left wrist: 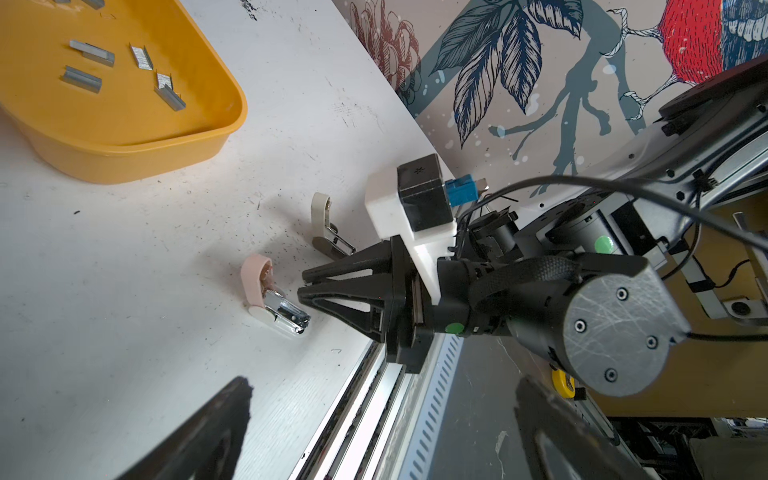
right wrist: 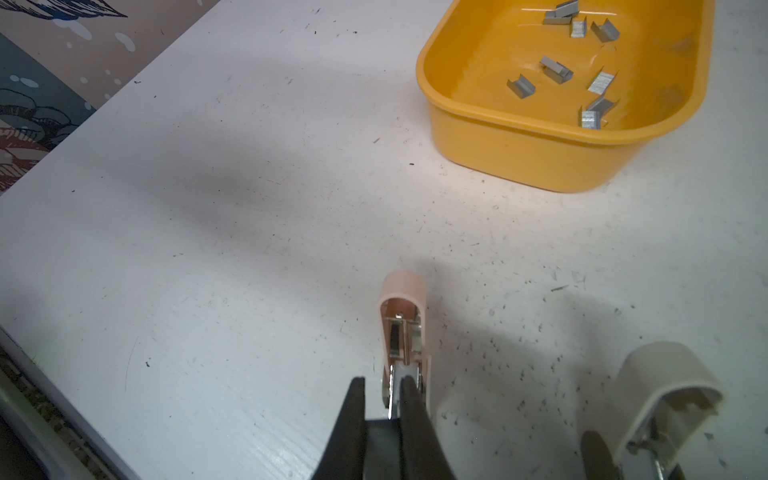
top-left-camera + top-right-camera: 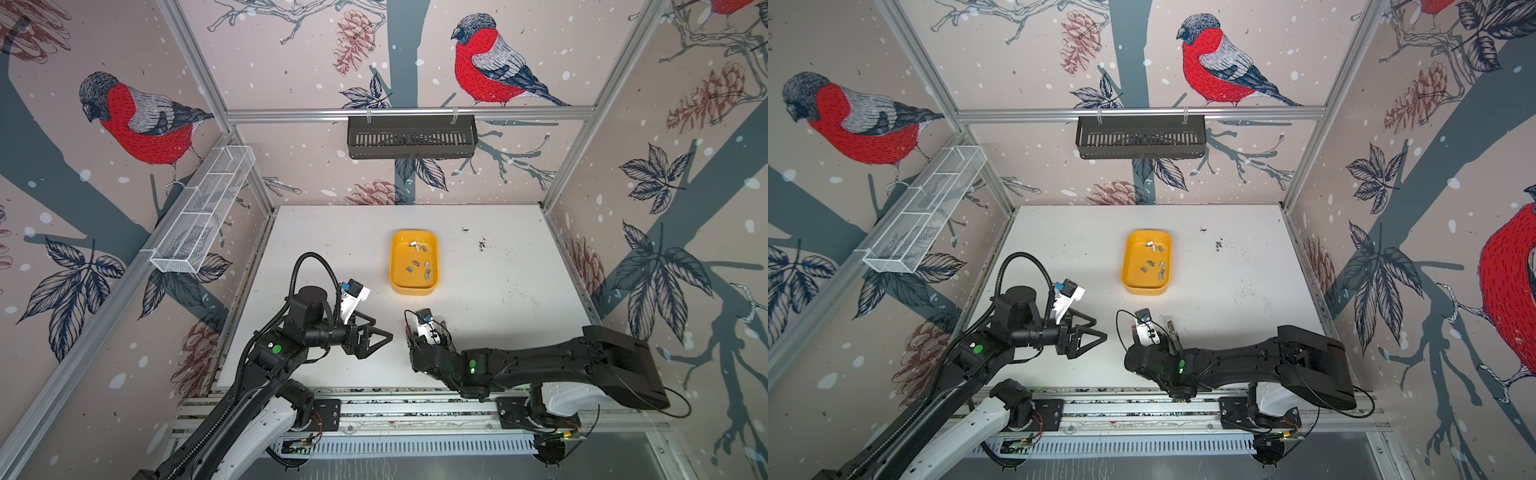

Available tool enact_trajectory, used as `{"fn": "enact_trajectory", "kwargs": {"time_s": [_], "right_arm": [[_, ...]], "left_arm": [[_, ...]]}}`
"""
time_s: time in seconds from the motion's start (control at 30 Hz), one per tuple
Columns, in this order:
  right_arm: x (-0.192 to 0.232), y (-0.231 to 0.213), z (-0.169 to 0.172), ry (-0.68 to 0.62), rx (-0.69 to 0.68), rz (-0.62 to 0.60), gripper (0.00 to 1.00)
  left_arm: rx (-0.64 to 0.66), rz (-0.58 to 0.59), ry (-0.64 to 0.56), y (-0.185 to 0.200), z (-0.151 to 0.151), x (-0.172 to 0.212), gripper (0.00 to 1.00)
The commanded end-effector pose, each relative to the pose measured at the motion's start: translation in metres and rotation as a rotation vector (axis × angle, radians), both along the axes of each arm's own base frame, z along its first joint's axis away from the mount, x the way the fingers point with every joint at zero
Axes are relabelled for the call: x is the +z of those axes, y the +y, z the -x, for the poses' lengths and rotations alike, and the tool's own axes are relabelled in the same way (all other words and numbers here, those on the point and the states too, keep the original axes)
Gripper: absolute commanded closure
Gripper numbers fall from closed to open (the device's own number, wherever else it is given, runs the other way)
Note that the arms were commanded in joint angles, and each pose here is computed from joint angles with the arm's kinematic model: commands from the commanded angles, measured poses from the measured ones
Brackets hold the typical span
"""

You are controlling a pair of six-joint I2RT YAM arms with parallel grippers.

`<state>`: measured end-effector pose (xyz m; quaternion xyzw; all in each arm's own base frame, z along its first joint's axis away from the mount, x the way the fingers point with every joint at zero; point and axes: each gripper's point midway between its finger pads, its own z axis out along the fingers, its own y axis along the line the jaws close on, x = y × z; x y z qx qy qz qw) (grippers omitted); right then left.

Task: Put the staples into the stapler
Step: 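Insert the staple strip into the pink stapler channel with the right gripper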

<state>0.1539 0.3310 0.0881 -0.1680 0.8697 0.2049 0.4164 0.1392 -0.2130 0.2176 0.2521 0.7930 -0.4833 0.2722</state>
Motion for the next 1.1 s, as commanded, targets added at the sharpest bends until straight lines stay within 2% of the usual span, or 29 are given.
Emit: {"fn": "enact_trajectory", "kwargs": {"time_s": [0.0,0.3,1.07], "right_arm": [[-0.001,0.002,-0.001,0.003,-0.018,-0.022,0.88],[-0.009,0.004,-0.004,0.003,-0.025,0.002,0.89],[-0.034,0.001,-0.008,0.023,-0.066,0.123,0.89]], "left_arm": [[-0.009,-0.006,0.002,0.0,0.001,-0.002,0.01],[0.043,-0.061,0.047,0.002,-0.01,-0.017,0.01],[0.027,-0.056,0.052,0.0,-0.008,-0.017,0.01]]}}
